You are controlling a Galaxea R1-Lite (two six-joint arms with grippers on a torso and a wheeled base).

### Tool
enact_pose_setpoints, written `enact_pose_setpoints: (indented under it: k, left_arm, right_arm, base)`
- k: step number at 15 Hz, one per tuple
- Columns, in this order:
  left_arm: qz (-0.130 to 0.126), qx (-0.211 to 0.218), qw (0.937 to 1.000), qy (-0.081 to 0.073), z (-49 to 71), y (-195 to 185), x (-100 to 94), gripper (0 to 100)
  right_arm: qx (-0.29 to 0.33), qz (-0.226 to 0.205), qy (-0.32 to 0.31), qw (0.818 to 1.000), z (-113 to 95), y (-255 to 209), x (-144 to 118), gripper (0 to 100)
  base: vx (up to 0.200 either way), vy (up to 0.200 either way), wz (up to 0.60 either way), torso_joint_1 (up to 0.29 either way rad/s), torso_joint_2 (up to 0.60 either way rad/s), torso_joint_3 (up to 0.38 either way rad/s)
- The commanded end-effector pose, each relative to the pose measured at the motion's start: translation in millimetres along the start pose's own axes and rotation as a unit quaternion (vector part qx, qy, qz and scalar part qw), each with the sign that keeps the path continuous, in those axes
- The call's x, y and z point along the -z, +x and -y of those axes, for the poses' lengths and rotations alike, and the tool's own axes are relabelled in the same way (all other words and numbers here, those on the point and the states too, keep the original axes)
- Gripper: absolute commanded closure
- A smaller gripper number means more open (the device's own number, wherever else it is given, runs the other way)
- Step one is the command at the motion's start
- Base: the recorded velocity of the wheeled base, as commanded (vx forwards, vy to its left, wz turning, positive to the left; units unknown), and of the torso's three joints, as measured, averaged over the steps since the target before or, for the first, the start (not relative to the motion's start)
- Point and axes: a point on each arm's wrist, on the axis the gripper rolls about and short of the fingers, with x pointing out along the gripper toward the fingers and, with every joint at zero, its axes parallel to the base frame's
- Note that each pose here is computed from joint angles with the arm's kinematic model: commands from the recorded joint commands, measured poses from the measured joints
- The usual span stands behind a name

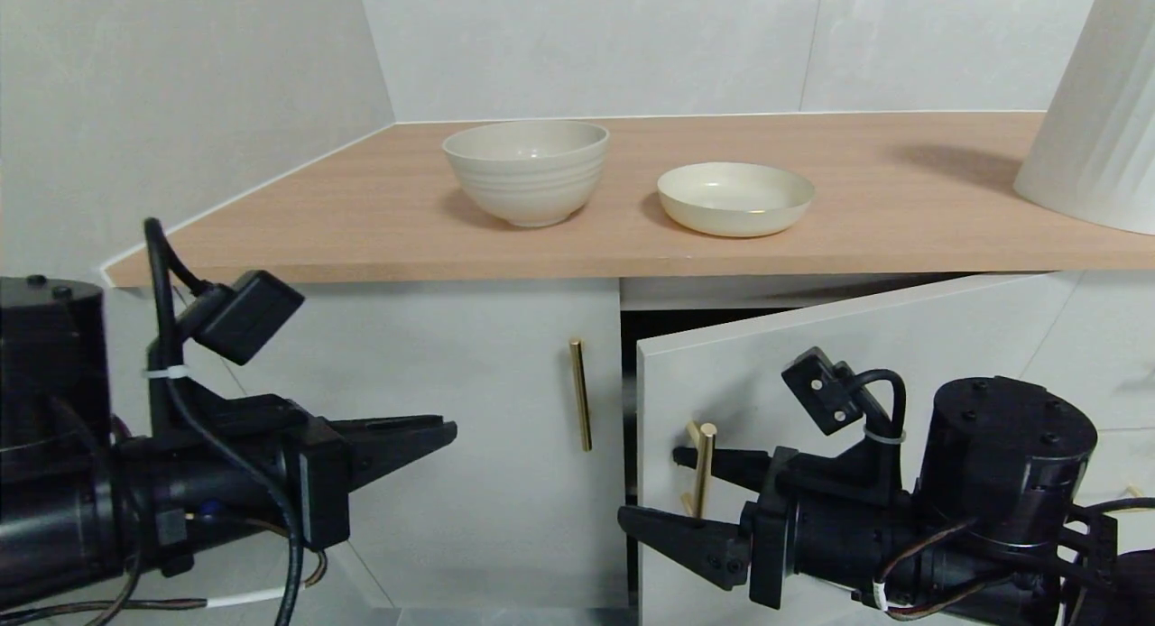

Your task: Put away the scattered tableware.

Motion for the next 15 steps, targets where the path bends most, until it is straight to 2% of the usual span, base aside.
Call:
enact_pose_setpoints:
  k: [1, 2, 3, 4, 6, 11, 14, 15]
  left_arm:
    - [-0.027, 0.001, 0.9996, 0.003, -6.9, 23, 8.5, 100]
    - [-0.027, 0.001, 0.9996, 0.003, -6.9, 23, 8.5, 100]
    - [-0.004, 0.019, 0.9994, 0.028, -8.9, 49, 8.8, 100]
    - [0.001, 0.03, 0.9987, 0.043, -8.8, 67, 11.5, 100]
    - [-0.001, 0.051, 0.9971, 0.057, -5.4, 102, 23.7, 100]
    - [0.016, 0.063, 0.9962, 0.059, -10.1, 129, 30.9, 100]
    - [0.055, 0.078, 0.9931, 0.069, -9.1, 151, 30.2, 100]
    - [0.065, 0.09, 0.9918, 0.065, -4.8, 155, 28.8, 100]
  right_arm:
    - [-0.003, 0.0, -0.001, 1.0, -1, 0, 0, 0]
    - [-0.003, 0.0, -0.001, 1.0, -1, 0, 0, 0]
    - [-0.004, 0.001, -0.001, 1.0, -1, 1, -1, 0]
    - [-0.004, 0.001, -0.001, 1.0, -1, 0, -1, 0]
    - [-0.004, 0.002, -0.001, 1.0, -2, 0, -1, 0]
    - [-0.004, 0.003, -0.001, 1.0, -2, 0, -2, 0]
    - [-0.004, 0.001, -0.001, 1.0, -1, 0, -1, 0]
    - [-0.004, 0.001, -0.001, 1.0, -1, 0, -1, 0]
  base:
    - [0.0, 0.0, 0.0, 0.0, 0.0, 0.0]
    - [0.0, 0.0, 0.0, 0.0, 0.0, 0.0]
    - [0.0, 0.0, 0.0, 0.0, 0.0, 0.0]
    - [0.0, 0.0, 0.0, 0.0, 0.0, 0.0]
    - [0.0, 0.0, 0.0, 0.0, 0.0, 0.0]
    - [0.0, 0.0, 0.0, 0.0, 0.0, 0.0]
    - [0.0, 0.0, 0.0, 0.0, 0.0, 0.0]
    - [0.0, 0.0, 0.0, 0.0, 0.0, 0.0]
